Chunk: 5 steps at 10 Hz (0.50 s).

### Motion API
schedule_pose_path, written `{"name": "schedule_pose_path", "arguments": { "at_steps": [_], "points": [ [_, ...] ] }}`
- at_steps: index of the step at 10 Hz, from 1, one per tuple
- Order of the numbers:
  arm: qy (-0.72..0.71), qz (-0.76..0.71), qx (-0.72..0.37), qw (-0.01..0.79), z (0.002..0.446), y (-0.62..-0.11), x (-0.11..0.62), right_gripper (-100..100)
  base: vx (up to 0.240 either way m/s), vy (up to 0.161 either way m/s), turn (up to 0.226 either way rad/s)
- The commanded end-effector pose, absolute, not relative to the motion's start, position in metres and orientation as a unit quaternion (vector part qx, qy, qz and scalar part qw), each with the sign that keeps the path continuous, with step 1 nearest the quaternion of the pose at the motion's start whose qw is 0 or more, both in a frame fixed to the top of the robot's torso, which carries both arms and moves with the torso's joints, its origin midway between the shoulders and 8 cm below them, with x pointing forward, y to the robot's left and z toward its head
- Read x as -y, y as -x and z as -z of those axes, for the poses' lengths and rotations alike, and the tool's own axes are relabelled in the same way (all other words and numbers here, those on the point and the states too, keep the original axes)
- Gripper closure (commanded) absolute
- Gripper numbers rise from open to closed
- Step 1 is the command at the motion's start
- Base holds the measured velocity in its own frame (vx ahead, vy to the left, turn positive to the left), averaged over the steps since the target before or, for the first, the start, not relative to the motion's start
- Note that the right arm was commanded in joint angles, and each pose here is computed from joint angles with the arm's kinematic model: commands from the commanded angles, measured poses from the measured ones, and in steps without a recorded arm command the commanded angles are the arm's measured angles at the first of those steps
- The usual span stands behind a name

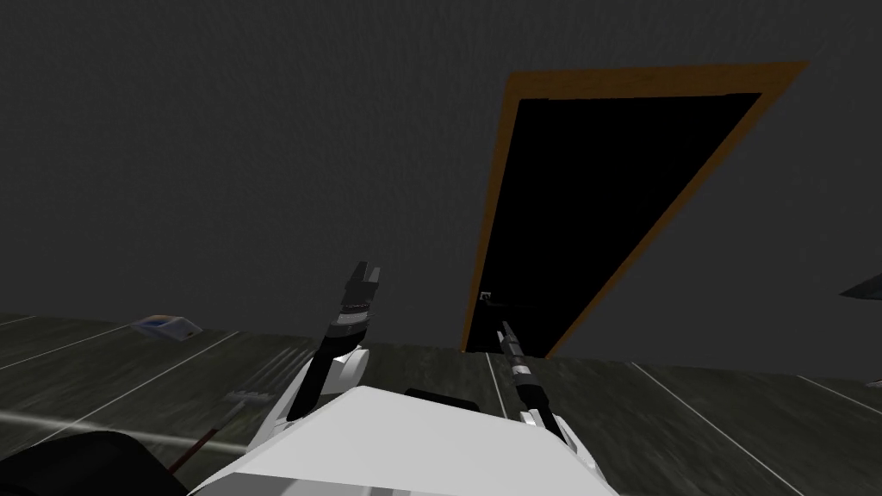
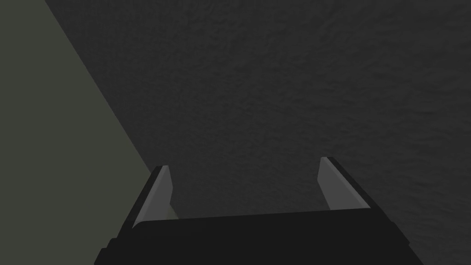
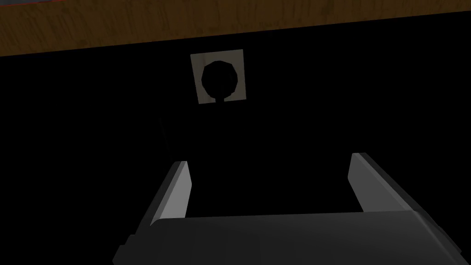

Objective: Pull the door open

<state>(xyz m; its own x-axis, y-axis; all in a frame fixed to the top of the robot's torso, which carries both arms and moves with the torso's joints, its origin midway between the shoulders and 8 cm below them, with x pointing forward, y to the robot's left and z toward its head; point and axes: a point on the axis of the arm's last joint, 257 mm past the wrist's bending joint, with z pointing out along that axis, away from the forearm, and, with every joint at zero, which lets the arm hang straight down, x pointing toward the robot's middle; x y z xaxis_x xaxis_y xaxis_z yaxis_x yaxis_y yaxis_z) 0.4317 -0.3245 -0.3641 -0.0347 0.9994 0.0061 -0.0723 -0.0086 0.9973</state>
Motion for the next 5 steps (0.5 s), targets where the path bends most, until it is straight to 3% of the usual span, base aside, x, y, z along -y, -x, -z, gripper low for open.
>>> {"name": "schedule_pose_path", "arguments": {
  "at_steps": [1,5],
  "points": [
    [-0.482,-0.520,-0.494,0.503,0.374,-0.430,0.331,-100,0.007,-0.072,0.108],
    [-0.495,-0.505,-0.503,0.497,0.391,-0.426,0.345,-100,0.010,-0.073,0.088]
  ]
}}
